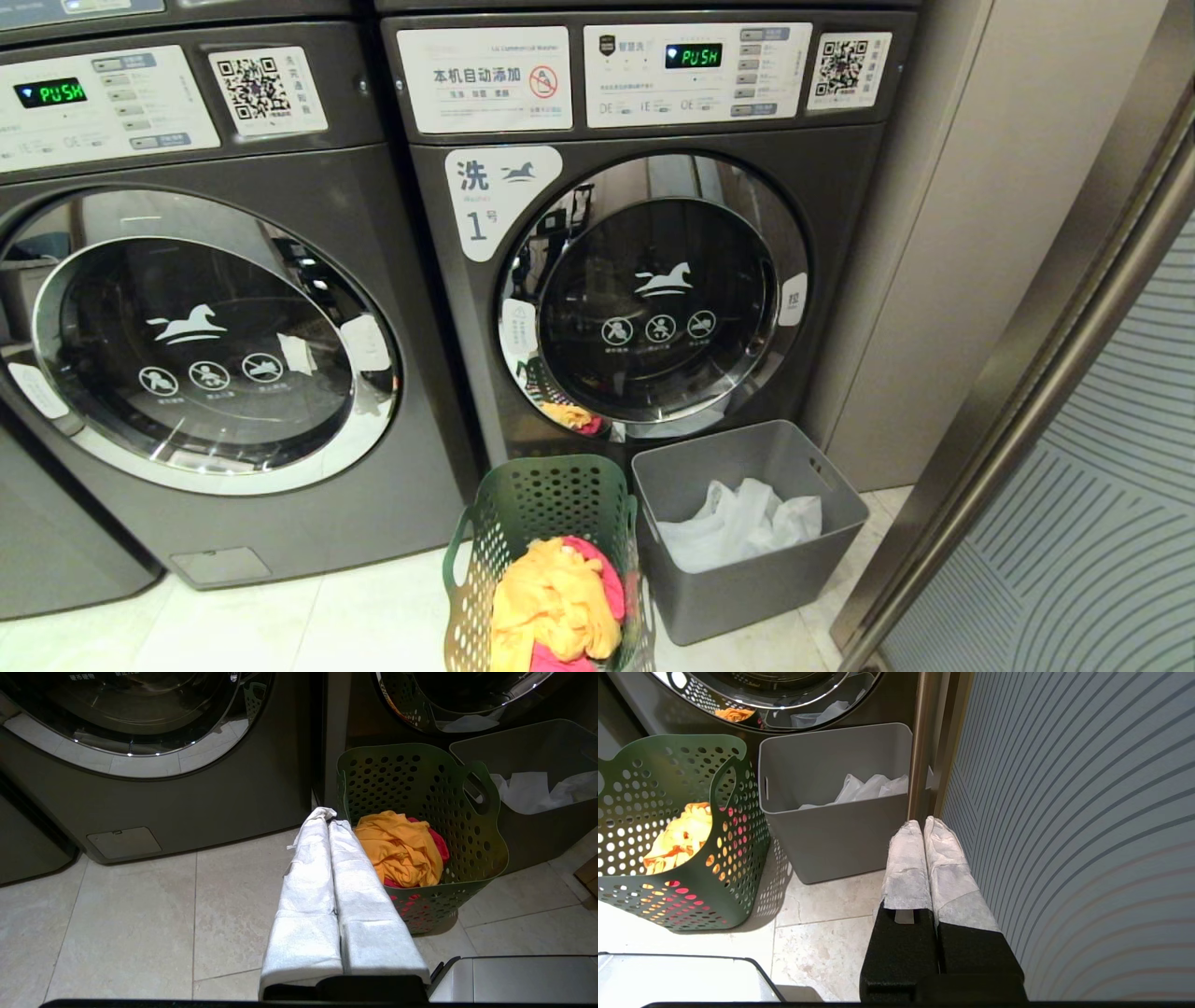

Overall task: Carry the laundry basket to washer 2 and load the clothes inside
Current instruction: Open the lid of the washing machine

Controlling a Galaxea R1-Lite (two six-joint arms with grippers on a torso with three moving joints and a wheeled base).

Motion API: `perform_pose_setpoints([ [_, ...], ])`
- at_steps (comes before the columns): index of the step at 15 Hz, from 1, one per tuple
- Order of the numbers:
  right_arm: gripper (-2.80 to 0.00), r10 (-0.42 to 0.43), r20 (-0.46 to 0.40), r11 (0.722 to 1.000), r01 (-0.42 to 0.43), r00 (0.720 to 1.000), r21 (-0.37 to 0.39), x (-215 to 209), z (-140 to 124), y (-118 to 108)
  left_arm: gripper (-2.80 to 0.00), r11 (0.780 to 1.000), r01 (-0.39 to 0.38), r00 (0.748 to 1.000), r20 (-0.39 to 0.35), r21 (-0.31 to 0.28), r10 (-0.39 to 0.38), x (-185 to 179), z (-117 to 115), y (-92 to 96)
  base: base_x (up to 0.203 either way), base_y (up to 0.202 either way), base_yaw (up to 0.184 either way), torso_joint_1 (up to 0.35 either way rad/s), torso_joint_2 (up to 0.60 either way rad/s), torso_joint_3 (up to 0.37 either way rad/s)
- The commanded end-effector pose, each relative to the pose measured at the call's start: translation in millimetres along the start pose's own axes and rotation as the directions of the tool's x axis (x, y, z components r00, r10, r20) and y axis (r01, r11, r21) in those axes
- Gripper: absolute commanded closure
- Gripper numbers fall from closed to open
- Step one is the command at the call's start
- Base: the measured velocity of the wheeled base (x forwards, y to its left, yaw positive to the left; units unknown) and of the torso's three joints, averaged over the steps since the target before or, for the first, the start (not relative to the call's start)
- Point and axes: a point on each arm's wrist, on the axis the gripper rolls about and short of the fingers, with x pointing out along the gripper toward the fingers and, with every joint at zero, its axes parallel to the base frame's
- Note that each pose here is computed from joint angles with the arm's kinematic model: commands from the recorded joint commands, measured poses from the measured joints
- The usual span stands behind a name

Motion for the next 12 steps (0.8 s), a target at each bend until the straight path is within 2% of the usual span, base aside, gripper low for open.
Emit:
perform_pose_setpoints([
  [1, 0.00, 0.001, -0.003, 1.000, -0.001, 1.000, -0.001, 0.1, -0.1, 0.0, 0.00, 1.000, -0.001, 1.000, -0.002, 0.001, 0.001, 0.0, 0.1, 0.0, 0.000, 0.000, 0.000, 0.000, 0.00, 0.000],
  [12, 0.00, 0.001, 0.000, 1.000, -0.001, 1.000, 0.001, -0.1, 0.3, 0.0, 0.00, 1.000, 0.000, 1.000, -0.002, -0.001, 0.000, 0.0, 0.1, 0.0, 0.000, 0.000, 0.000, 0.000, 0.00, 0.000],
])
